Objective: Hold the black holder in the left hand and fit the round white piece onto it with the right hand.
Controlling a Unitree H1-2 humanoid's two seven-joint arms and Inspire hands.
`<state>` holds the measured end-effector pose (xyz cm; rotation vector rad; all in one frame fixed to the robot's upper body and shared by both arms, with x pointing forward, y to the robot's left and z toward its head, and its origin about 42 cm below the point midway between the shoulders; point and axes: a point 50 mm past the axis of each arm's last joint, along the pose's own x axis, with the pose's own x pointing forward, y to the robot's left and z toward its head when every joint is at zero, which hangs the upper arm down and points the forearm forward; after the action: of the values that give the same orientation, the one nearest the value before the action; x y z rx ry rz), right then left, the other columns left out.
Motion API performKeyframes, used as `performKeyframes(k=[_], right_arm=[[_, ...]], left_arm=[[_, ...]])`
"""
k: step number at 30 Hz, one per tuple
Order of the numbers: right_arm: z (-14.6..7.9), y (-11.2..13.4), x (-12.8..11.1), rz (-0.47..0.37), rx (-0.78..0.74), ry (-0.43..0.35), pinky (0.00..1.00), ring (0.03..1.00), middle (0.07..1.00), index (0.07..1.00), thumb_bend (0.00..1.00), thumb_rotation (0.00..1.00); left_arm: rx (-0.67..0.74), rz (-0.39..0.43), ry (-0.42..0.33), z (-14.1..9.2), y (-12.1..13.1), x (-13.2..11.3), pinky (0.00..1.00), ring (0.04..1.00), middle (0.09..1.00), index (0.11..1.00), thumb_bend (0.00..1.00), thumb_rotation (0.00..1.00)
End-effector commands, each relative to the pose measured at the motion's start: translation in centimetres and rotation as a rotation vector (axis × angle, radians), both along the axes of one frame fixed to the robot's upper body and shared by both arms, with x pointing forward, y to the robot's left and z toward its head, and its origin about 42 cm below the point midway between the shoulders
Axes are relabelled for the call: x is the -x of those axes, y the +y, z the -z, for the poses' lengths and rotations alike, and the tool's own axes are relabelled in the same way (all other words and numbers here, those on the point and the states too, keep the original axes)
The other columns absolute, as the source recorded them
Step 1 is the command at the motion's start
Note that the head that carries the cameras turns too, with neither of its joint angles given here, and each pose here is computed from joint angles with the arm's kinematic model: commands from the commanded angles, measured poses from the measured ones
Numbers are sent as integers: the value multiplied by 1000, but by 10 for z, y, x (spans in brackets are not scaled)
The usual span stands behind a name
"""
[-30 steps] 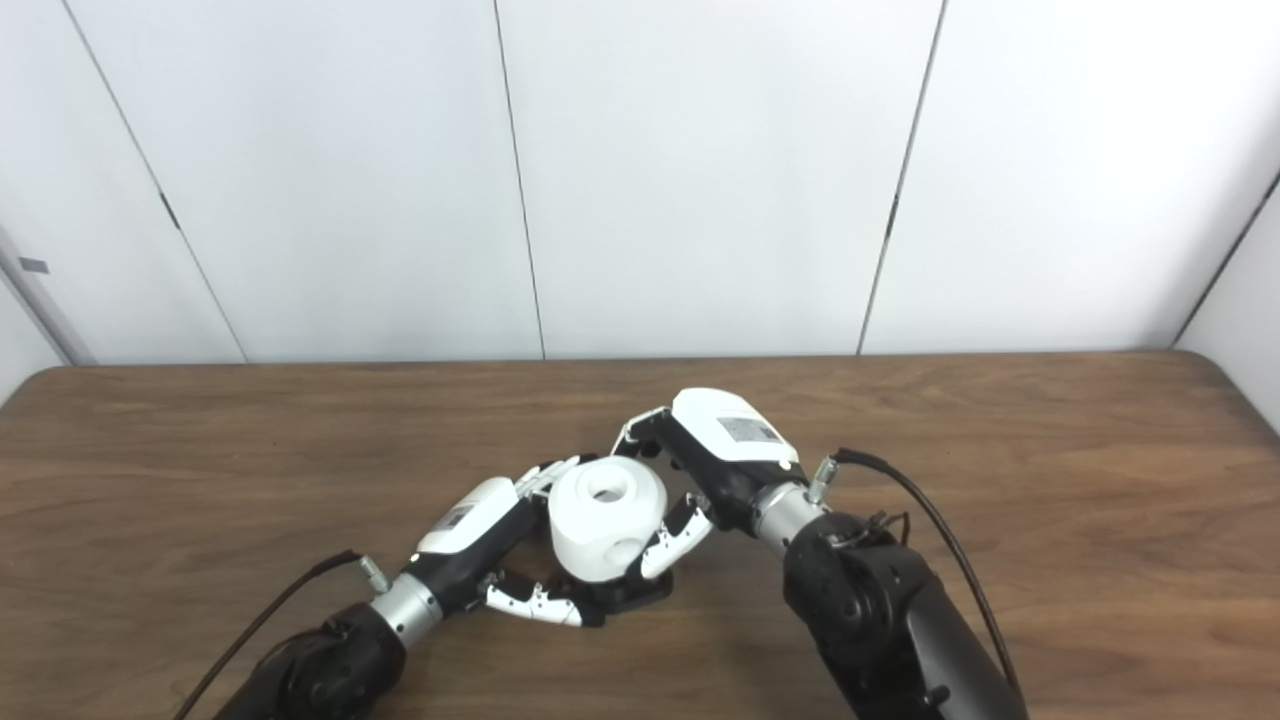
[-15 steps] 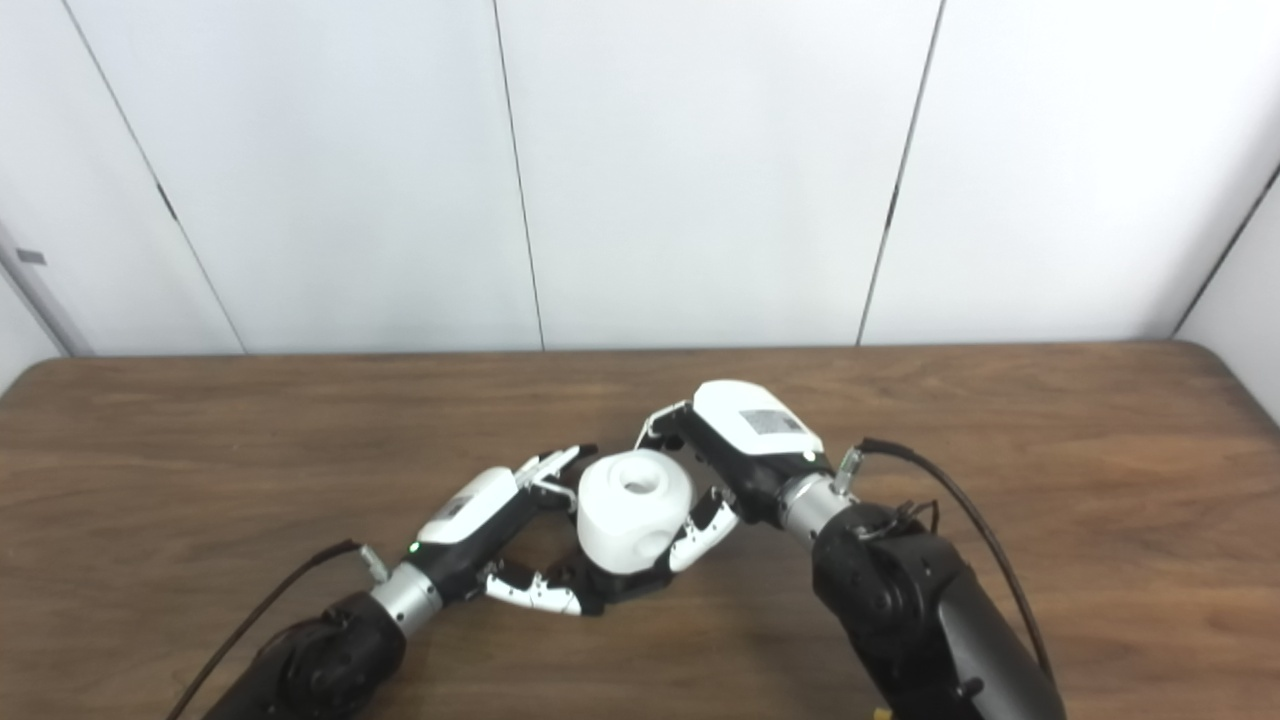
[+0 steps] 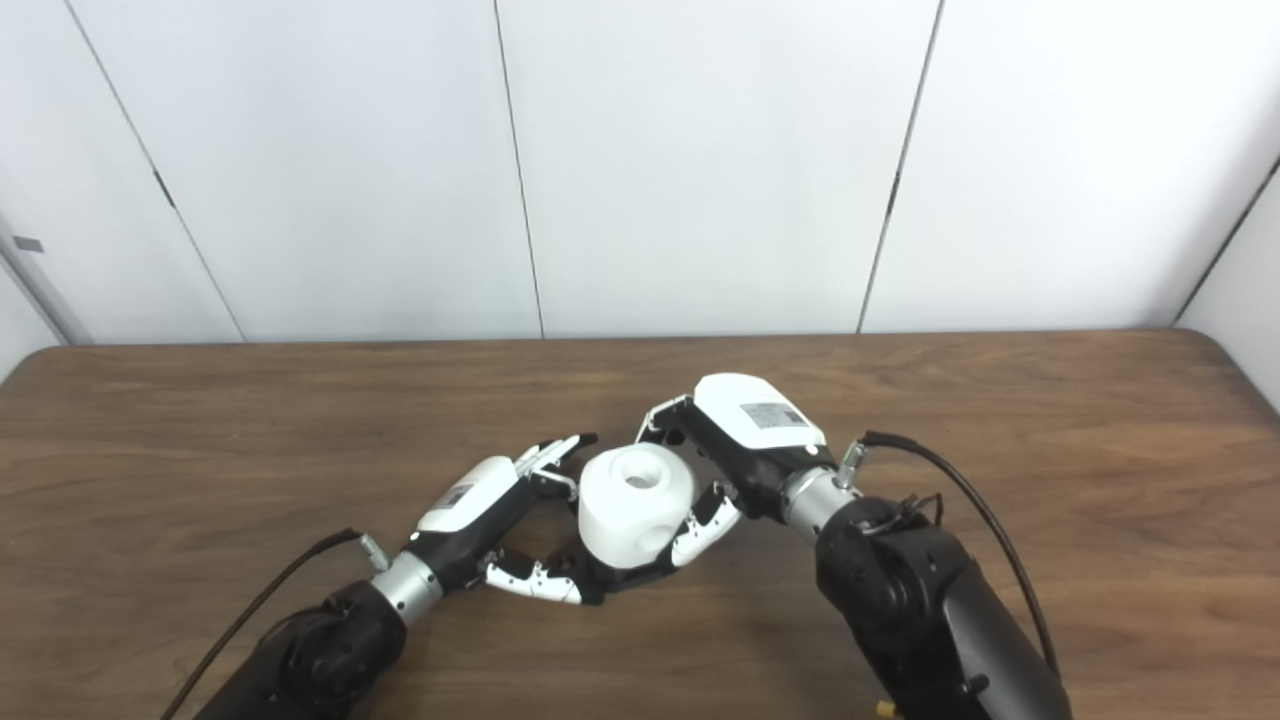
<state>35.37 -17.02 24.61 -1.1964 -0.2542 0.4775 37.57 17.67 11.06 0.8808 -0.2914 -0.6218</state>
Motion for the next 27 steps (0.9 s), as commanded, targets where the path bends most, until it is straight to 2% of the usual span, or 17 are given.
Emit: performKeyframes(k=[1, 13, 27], right_arm=[[-7, 7, 4, -48, 16, -18, 598, 722, 712, 481, 521, 139], [-10, 26, -1, -59, 7, -6, 610, 730, 713, 482, 520, 137], [-2, 30, -4, -70, 29, -3, 580, 712, 705, 481, 520, 139]], left_arm=[[-113, 34, 139, 30, -5, 13, 1000, 1000, 1000, 484, 524, 63], [-105, 33, 148, 33, -8, 15, 1000, 1000, 1000, 484, 524, 63], [-106, 37, 145, 31, -9, 16, 1000, 1000, 1000, 485, 524, 64]])
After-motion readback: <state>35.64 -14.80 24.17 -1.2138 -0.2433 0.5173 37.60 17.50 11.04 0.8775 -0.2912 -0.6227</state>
